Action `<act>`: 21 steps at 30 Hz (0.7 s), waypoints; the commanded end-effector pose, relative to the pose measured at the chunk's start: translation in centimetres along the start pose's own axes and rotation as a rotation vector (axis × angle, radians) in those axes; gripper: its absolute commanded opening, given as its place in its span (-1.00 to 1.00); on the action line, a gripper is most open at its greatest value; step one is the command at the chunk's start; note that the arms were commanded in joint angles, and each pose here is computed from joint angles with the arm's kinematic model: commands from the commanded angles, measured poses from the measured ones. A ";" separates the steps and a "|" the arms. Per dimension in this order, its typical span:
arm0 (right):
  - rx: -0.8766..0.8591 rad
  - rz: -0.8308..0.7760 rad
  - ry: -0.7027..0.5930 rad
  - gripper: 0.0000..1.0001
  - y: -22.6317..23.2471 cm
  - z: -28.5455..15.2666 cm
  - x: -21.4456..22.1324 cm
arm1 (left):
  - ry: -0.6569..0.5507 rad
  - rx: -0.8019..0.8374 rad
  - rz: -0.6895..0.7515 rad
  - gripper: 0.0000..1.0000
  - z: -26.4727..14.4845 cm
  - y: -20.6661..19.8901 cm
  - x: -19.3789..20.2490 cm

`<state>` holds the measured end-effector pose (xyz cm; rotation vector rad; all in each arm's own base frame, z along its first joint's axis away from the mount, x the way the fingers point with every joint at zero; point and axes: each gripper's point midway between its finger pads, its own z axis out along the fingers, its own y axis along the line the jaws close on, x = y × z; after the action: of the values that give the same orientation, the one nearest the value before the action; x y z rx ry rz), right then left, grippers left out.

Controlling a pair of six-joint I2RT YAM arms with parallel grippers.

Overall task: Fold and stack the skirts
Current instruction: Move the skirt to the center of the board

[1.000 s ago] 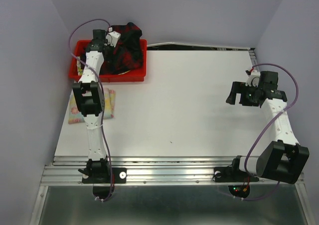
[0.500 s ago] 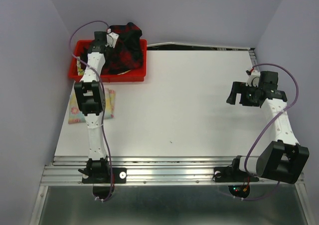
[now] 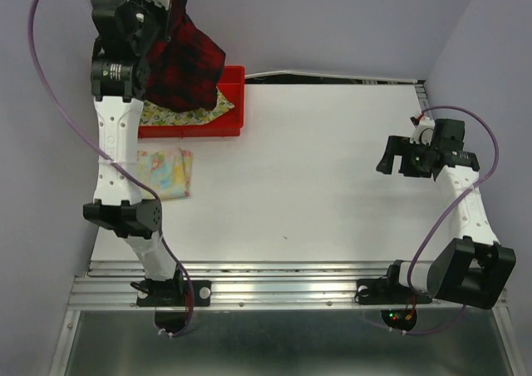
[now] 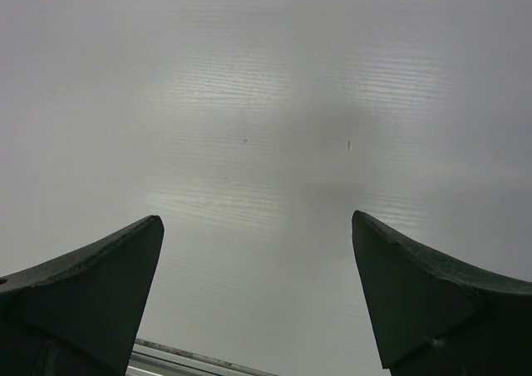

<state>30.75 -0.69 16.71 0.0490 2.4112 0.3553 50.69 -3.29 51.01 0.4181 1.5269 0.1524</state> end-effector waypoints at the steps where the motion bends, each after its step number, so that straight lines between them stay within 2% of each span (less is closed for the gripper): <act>1: -0.024 -0.031 -0.103 1.00 1.0 -1.7 -3.1 | -0.381 0.143 -0.037 -1.00 -6.7 -2.7 -12.6; 5: -0.058 -0.038 -0.114 1.00 1.7 -2.0 -3.8 | -0.549 0.401 -0.117 -1.00 -12.0 -7.9 -17.3; 9: -0.107 -0.062 -0.132 1.00 2.8 -2.9 -4.8 | -0.561 0.610 -0.206 -1.00 -15.4 -12.4 -18.2; 13: -0.167 -0.082 -0.146 1.00 4.0 -3.4 -5.3 | -0.470 0.833 -0.314 -1.00 -17.3 -17.5 -15.7; 16: -0.170 -0.097 -0.125 1.00 3.8 -3.0 -5.0 | -0.292 0.974 -0.402 -1.00 -16.1 -22.9 -9.9; 19: -0.165 -0.091 -0.092 1.00 3.5 -2.6 -4.2 | -0.192 1.016 -0.480 -1.00 -15.0 -26.7 -6.4; 21: -0.162 -0.090 -0.074 1.00 3.3 -2.2 -3.5 | -0.126 0.990 -0.563 -1.00 -13.1 -28.7 -3.9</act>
<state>31.79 1.44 20.80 -0.0745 2.3093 0.4981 32.14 -26.78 45.63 0.7984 1.4694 -1.0026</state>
